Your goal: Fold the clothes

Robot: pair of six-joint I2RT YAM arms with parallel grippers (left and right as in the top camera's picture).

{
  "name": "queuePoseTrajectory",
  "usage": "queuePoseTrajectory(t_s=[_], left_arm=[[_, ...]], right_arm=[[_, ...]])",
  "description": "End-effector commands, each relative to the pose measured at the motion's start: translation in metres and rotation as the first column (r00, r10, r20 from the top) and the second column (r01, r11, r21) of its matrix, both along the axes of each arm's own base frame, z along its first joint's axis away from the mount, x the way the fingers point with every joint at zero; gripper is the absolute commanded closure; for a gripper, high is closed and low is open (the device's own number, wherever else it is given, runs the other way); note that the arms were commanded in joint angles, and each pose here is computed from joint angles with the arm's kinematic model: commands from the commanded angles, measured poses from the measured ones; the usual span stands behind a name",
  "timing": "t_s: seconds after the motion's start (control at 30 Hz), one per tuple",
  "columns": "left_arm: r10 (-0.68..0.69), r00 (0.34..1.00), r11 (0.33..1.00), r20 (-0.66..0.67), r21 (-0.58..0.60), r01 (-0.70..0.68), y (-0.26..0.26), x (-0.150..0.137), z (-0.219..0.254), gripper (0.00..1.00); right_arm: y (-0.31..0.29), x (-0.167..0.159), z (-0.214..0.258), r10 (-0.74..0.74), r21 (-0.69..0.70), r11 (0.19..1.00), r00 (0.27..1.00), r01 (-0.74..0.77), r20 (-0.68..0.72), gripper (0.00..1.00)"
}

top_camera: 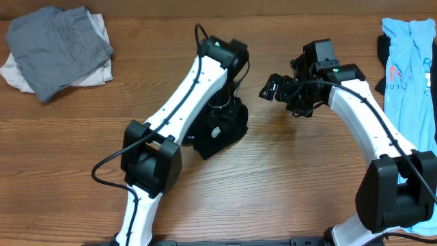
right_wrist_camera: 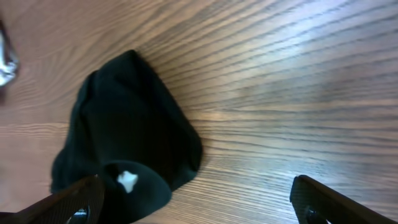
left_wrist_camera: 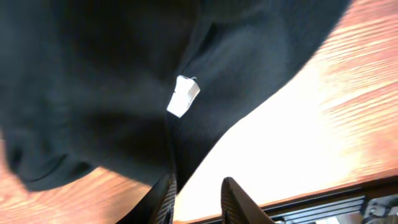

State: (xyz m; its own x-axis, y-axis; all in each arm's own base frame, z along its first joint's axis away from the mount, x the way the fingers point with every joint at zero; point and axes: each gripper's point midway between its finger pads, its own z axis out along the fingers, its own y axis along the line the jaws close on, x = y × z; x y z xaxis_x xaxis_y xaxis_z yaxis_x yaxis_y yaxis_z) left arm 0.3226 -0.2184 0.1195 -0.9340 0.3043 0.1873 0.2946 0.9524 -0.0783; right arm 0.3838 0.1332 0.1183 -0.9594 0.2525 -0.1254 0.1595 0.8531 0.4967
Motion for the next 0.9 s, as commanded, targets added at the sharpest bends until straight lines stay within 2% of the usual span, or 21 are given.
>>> queuePoseTrajectory(t_s=[0.0,0.2,0.33,0.37,0.43,0.57,0.87], left_arm=[[0.032,0.996,0.999,0.083,-0.046,-0.028,0.011,0.019,0.034,0.66],[0.081,0.997,0.997,-0.004,-0.002,-0.081,0.031,0.009,0.015,0.5],[0.112,0.993,0.994,-0.038,0.025,-0.111,0.034,0.004,-0.005,0.48],[0.123,0.992,0.992,-0.037,0.027,-0.122,0.034,0.004,-0.008,0.45],[0.136,0.99,0.99,-0.04,0.031,-0.134,0.034,0.004,-0.014,0.32],[0.14,0.987,0.989,-0.075,0.052,-0.136,0.038,-0.004,-0.024,0.23],[0.178,0.973,0.98,-0.148,0.112,-0.162,0.047,-0.025,-0.051,0.24]], right_arm=[[0.012,-0.001,0.005,0.016,0.082,0.997,1.0,-0.015,-0.003,0.0],[0.017,0.005,0.01,0.025,0.106,0.994,0.999,-0.028,0.031,0.0],[0.018,0.004,0.006,0.031,0.104,0.994,0.999,-0.033,0.02,0.0],[0.018,0.004,0.005,0.032,0.103,0.994,0.999,-0.034,0.018,0.0],[0.02,0.004,0.002,0.036,0.108,0.994,0.999,-0.037,0.009,0.0],[0.027,0.004,-0.005,0.054,0.15,0.987,0.998,-0.051,-0.014,0.0],[0.047,0.008,-0.008,0.106,0.268,0.958,0.994,-0.099,-0.01,0.0]])
